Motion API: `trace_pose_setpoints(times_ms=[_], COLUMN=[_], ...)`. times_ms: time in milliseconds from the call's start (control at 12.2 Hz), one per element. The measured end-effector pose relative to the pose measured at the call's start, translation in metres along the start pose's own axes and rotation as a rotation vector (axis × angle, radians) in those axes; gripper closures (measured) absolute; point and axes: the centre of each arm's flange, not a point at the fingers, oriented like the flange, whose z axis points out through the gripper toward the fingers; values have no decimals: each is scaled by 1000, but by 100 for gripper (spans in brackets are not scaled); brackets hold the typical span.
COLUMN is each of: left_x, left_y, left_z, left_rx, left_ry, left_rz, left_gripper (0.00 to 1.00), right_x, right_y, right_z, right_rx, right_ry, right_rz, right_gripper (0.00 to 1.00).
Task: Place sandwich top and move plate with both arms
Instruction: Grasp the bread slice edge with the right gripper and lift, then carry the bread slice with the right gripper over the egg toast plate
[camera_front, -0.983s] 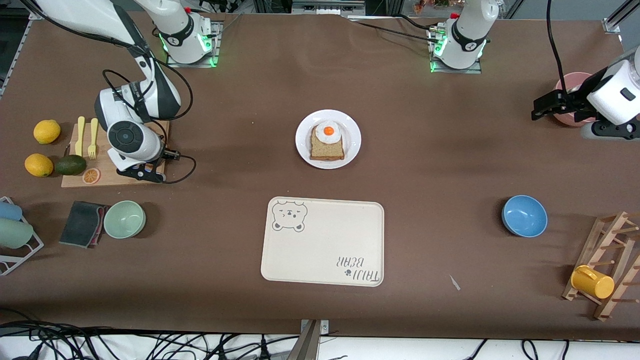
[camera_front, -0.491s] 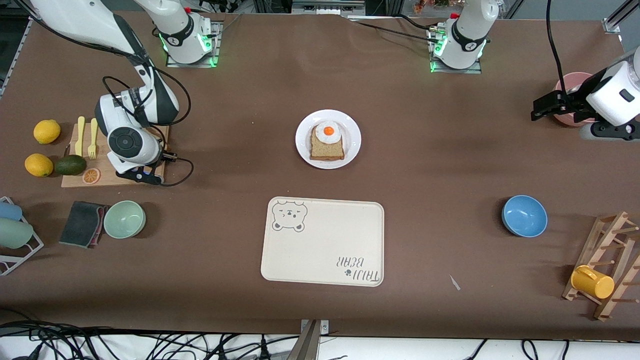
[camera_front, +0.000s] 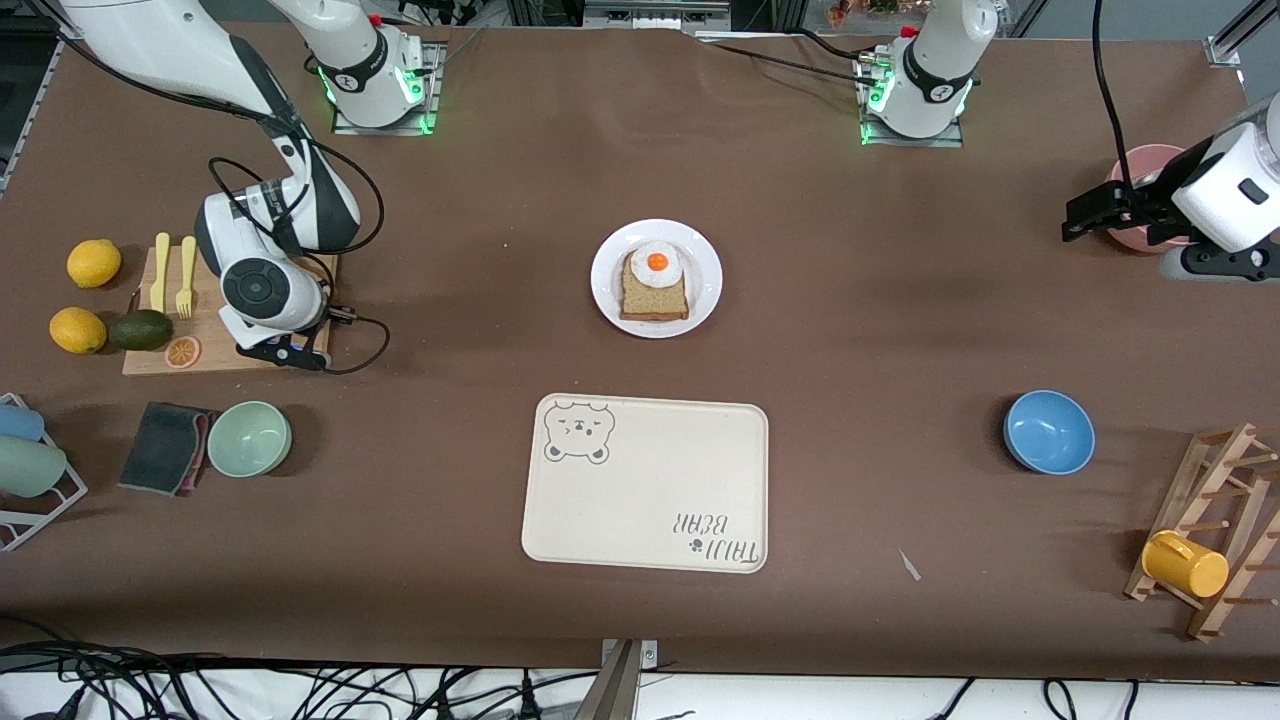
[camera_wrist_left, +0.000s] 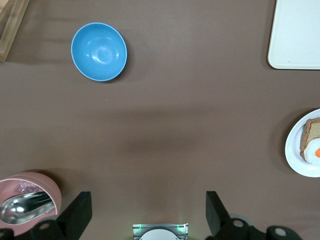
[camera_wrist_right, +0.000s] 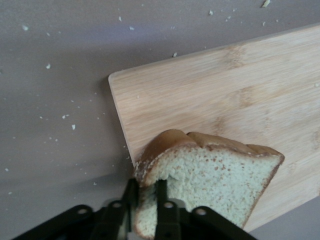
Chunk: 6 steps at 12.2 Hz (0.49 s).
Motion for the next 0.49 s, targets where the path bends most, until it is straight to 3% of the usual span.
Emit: trace_pose_setpoints(times_ms=[82,491], left_x=[0,0], left_y=[0,-1], left_z=[0,0], left_rx=[0,0], left_ry=[0,-1], left_rz=[0,-2], left_gripper=[0,0], right_x=[0,-9], right_y=[0,-11], right_z=[-2,-59], right_rx=[0,-50], right_ry=[3,-8], right_rz=[0,-25], right_gripper=[94,94])
